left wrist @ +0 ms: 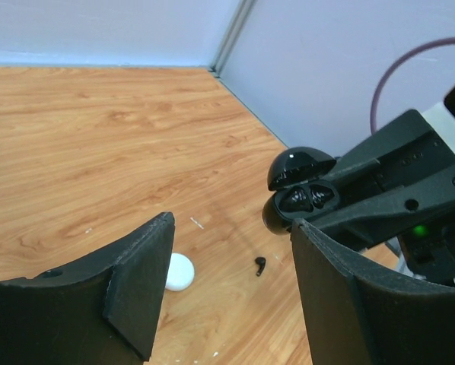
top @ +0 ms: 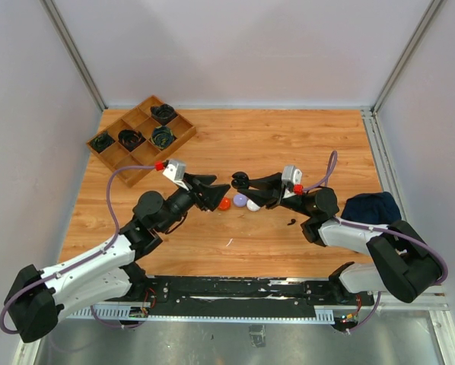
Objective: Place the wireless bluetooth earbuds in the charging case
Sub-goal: Place the earbud in the charging case, then adjust the charging case.
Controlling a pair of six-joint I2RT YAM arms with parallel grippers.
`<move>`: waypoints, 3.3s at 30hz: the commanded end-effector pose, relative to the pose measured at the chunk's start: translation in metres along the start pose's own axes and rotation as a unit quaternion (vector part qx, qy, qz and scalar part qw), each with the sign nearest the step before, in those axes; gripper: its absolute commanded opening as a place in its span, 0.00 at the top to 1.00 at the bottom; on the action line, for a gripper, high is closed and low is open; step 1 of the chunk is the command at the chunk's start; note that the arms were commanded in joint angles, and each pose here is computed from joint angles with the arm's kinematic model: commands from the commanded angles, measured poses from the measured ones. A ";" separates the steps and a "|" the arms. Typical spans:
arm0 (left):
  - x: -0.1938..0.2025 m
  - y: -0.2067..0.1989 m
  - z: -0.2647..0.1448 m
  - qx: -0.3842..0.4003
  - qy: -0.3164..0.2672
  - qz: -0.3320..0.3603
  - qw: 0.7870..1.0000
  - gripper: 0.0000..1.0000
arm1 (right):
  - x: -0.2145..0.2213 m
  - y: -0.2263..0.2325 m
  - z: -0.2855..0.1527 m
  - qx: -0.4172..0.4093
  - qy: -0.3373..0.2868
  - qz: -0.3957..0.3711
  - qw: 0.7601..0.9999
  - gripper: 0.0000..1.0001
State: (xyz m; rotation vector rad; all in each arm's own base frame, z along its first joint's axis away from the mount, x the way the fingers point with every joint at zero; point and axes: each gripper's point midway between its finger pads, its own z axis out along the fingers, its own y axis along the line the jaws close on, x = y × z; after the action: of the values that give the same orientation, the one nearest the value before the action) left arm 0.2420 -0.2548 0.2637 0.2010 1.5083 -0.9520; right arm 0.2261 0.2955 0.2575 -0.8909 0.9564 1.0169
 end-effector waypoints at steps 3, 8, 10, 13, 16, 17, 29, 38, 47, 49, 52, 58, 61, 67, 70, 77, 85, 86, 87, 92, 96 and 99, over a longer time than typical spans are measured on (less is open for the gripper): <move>-0.004 -0.014 -0.014 0.095 -0.012 0.003 0.995 0.32 | -0.021 0.008 0.004 -0.020 -0.032 -0.006 0.999 0.84; -0.001 -0.022 -0.024 0.158 -0.016 0.016 0.987 0.32 | -0.024 0.009 0.005 -0.027 -0.033 0.019 0.999 0.84; 0.001 -0.027 -0.026 0.181 -0.013 0.019 0.983 0.32 | -0.023 0.011 0.007 -0.034 -0.032 0.030 0.998 0.84; 0.001 -0.030 -0.028 0.202 -0.025 0.027 0.979 0.32 | -0.025 0.017 0.009 -0.056 -0.030 0.041 0.997 0.84; 0.000 -0.034 -0.030 0.220 -0.036 0.034 0.974 0.32 | -0.026 0.020 0.009 -0.067 -0.028 0.045 0.996 0.84; -0.001 -0.036 -0.030 0.225 -0.038 0.035 0.973 0.32 | -0.026 0.021 0.009 -0.070 -0.029 0.046 0.996 0.84; 0.002 -0.042 -0.031 0.253 -0.047 0.011 0.966 0.36 | -0.033 0.032 0.014 -0.112 -0.027 0.062 0.991 0.83; 0.004 -0.041 -0.028 0.258 -0.050 0.011 0.965 0.42 | -0.035 0.039 0.016 -0.135 -0.025 0.068 0.988 0.83; 0.005 -0.047 -0.030 0.279 -0.052 0.021 0.959 0.51 | -0.035 0.044 0.018 -0.152 -0.021 0.074 0.985 0.82; 0.006 -0.049 -0.031 0.287 -0.052 0.025 0.956 0.51 | -0.036 0.045 0.019 -0.155 -0.021 0.077 0.985 0.82; 0.009 -0.050 -0.031 0.295 -0.049 0.030 0.954 0.51 | -0.037 0.047 0.020 -0.162 -0.021 0.080 0.983 0.82; 0.011 -0.058 -0.039 0.328 -0.061 0.055 0.941 0.52 | -0.037 0.054 0.020 -0.180 -0.017 0.081 0.980 0.81; 0.009 -0.062 -0.043 0.343 -0.070 0.063 0.935 0.55 | -0.037 0.057 0.020 -0.188 -0.017 0.079 0.979 0.81; 0.008 -0.064 -0.044 0.347 -0.072 0.061 0.933 0.61 | -0.035 0.060 0.020 -0.196 -0.014 0.079 0.977 0.81; 0.007 -0.063 -0.044 0.344 -0.072 0.061 0.934 0.65 | -0.036 0.061 0.019 -0.199 -0.013 0.077 0.977 0.81; 0.008 -0.061 -0.045 0.334 -0.068 0.062 0.938 0.84 | -0.037 0.064 0.018 -0.209 -0.012 0.074 0.975 0.77; 0.006 -0.057 -0.046 0.318 -0.073 0.056 0.944 1.00 | -0.037 0.066 0.017 -0.219 -0.009 0.074 0.973 0.67; 0.007 -0.055 -0.046 0.312 -0.072 0.055 0.946 1.00 | -0.037 0.066 0.017 -0.216 -0.010 0.075 0.974 0.61; 0.007 -0.054 -0.046 0.310 -0.072 0.056 0.946 1.00 | -0.037 0.065 0.017 -0.212 -0.011 0.075 0.974 0.60; 0.007 -0.052 -0.047 0.303 -0.071 0.060 0.948 1.00 | -0.038 0.062 0.017 -0.203 -0.014 0.070 0.977 0.59; 0.008 -0.052 -0.048 0.303 -0.068 0.063 0.948 1.00 | -0.039 0.060 0.017 -0.198 -0.015 0.070 0.978 0.61; 0.010 -0.052 -0.048 0.304 -0.063 0.062 0.949 1.00 | -0.040 0.059 0.016 -0.196 -0.016 0.070 0.978 0.63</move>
State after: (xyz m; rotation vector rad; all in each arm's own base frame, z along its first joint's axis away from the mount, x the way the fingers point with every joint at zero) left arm 0.1700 -0.2633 0.2719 0.6545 1.0450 -1.3073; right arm 0.1664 0.3180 0.2725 -1.1445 0.8984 1.4030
